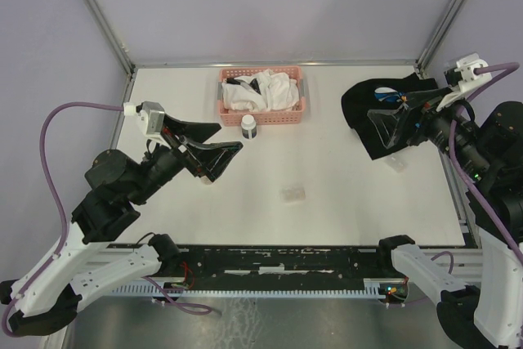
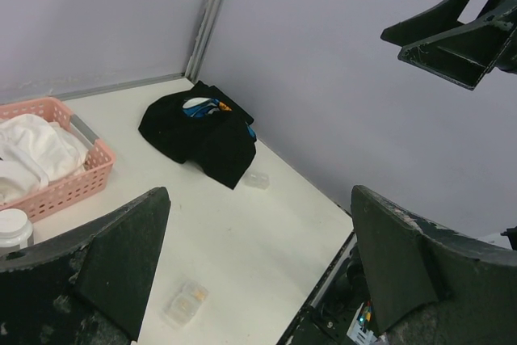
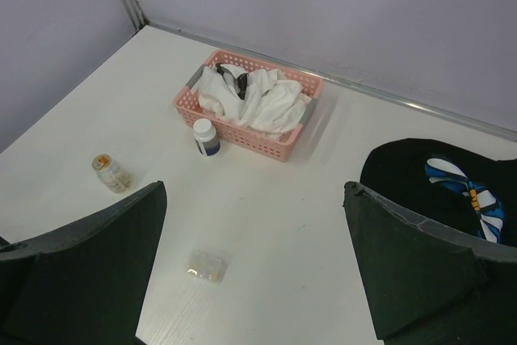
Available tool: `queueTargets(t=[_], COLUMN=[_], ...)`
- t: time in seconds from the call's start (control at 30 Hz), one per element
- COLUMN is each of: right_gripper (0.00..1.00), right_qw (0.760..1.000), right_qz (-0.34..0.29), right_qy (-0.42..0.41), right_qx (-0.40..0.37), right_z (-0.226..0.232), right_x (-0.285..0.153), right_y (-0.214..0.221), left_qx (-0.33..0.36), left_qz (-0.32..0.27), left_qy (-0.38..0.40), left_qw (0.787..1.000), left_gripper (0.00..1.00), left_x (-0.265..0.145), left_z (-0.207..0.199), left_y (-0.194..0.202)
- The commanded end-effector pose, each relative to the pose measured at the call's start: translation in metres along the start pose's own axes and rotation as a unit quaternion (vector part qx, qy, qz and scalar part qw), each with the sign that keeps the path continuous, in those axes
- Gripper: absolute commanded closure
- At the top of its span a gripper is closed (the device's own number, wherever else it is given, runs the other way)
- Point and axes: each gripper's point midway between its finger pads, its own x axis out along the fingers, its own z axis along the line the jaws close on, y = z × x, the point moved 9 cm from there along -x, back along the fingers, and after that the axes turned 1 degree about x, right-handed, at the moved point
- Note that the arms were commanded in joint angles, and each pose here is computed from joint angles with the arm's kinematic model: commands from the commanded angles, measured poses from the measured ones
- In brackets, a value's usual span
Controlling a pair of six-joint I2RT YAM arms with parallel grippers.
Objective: Sort the pills into containers
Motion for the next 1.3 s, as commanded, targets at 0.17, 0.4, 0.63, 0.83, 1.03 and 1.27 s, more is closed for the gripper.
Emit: queueTargets(t=[0.17, 0.4, 0.63, 0.83, 1.03, 1.27], right_gripper=[0.01, 0.01, 0.01, 0.01, 0.01, 0.01], right_qw=[0.999, 0.999, 0.999, 0.999, 0.999, 0.999], right_qz=[-0.018, -0.019, -0.018, -0.019, -0.019, -0.021], right_qy=[0.024, 0.029, 0.033, 0.034, 0.035, 0.037], right_qx=[-0.013, -0.009, -0.009, -0.006, -0.006, -0.008], right_z=[-0.0026, -0.0035, -0.0040, -0.0039, -0.0039, -0.0043], right_x=[-0.0059, -0.0053, -0.0059, -0.0065, -0.0065, -0.0074], right_y=[-0.0100, -0.0097, -0.0082, -0.0077, -0.0079, -0.0086], left_qx=[0.026, 0.026, 0.025, 0.024, 0.023, 0.023], left_qz=[-0.009, -0.008, -0.005, -0.001, -0.001, -0.001], left_qy=[-0.004, -0.005, -0.006, -0.006, -0.005, -0.006], left_qw=[1.000, 1.000, 1.000, 1.000, 1.000, 1.000], left_gripper=[0.01, 0.01, 0.01, 0.01, 0.01, 0.01], left_x=[0.0025, 0.0046, 0.0052, 0.0070, 0.0073, 0.0073], left_z=[0.0028, 0.0033, 0.0038, 0.0047, 0.0047, 0.0049], left_y=[-0.0024, -0.0013, 0.0003, 0.0030, 0.0036, 0.0038])
